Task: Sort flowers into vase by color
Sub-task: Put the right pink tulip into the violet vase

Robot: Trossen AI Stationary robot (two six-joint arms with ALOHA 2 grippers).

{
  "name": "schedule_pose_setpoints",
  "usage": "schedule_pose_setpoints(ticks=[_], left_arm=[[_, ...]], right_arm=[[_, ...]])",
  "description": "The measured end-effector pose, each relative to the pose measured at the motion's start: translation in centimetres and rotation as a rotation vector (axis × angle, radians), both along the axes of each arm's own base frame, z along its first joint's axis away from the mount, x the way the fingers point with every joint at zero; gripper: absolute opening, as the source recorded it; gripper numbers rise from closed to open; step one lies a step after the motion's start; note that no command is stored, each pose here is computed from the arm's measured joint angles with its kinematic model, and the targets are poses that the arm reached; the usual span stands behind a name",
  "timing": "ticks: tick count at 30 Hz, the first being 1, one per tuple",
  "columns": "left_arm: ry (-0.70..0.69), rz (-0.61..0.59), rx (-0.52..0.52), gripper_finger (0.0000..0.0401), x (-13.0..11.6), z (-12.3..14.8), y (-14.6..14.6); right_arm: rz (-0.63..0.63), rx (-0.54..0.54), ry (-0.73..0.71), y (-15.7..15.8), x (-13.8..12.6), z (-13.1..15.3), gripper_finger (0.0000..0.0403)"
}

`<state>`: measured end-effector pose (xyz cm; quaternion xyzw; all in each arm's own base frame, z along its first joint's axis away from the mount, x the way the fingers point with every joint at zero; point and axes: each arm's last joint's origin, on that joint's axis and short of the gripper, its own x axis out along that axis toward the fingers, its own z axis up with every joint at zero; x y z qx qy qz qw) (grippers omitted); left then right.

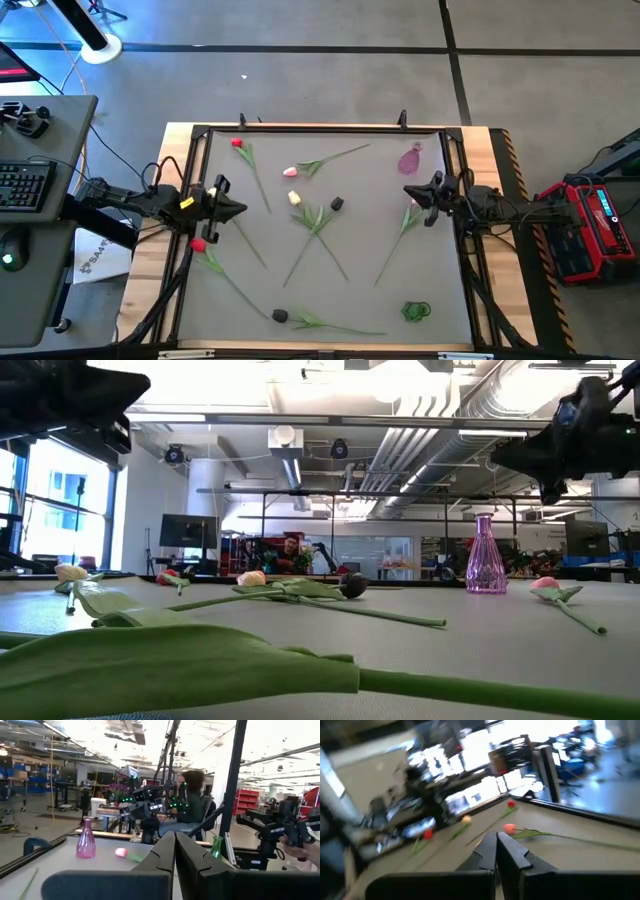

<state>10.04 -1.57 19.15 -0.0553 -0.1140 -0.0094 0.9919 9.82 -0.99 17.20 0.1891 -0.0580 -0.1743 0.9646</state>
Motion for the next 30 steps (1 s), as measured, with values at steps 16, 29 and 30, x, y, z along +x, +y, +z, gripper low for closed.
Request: schedule_pose_setpoints(ticks=[16, 29, 30], left_arm=[[0.150, 0.210, -0.275, 0.0000, 2.0, -1.7, 0.3], [0.335, 0.323, -0.335, 0.0000, 3.5, -4.3, 0.2], [0.341, 0.324, -0.333, 0.0000, 3.5, -4.3, 0.2]], right_arm=[[-0.063, 0.275, -0.086, -0.2, -0.1, -0.3, 0.0003], [-0.179, 0.467, 0.119, -0.4, 0.4, 2.2, 0.0138], [-0.213, 0.470, 0.160, -0.5, 0.4, 2.5, 0.0145]])
